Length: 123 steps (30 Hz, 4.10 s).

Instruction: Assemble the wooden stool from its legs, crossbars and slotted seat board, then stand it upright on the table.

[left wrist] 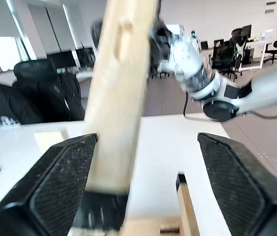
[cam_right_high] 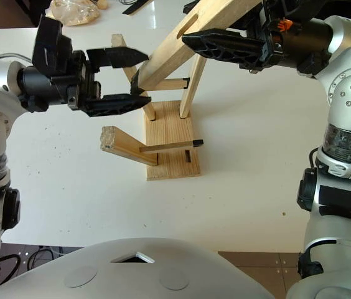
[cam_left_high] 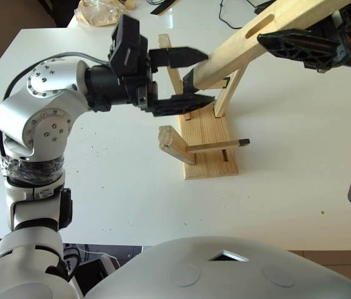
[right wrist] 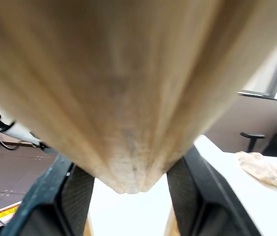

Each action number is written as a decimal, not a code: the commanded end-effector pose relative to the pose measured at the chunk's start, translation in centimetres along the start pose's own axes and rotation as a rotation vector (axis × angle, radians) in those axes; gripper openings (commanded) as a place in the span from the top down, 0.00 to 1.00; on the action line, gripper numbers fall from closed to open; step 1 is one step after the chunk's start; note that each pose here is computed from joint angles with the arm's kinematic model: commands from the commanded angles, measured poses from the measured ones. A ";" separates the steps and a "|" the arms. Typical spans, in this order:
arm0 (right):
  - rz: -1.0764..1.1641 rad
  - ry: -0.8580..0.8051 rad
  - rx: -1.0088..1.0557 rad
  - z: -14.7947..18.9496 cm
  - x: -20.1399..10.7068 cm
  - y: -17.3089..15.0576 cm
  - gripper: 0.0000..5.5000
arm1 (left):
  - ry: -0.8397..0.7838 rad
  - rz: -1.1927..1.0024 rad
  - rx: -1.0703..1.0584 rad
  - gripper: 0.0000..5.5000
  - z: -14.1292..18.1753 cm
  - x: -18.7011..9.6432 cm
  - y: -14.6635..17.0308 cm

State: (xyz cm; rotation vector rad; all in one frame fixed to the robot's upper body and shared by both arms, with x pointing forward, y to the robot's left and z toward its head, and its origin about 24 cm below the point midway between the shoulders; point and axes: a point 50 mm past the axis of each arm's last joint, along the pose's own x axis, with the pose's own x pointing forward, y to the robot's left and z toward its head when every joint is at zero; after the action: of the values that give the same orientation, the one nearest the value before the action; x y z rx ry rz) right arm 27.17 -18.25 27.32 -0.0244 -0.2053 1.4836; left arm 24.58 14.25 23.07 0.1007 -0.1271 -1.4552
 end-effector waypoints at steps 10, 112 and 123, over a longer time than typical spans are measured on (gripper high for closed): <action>-0.133 -0.077 -0.118 3.6 -2.2 -0.8 0.64 | 0.034 0.278 0.074 0.31 -1.4 -1.6 1.5; -0.073 0.432 0.107 -8.2 -5.5 6.5 0.64 | 0.507 0.351 -0.045 0.31 -12.1 -9.9 -7.5; -0.100 0.547 0.167 -11.3 -7.5 7.3 0.64 | 0.514 0.330 -0.044 0.31 -12.0 -10.1 -7.1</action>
State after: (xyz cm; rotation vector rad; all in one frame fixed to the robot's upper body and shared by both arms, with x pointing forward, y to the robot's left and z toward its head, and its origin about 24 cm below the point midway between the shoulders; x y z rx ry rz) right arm 21.43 -22.87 15.49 -0.2481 0.2900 1.3576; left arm 18.24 23.17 9.83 0.3842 0.2792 -1.0610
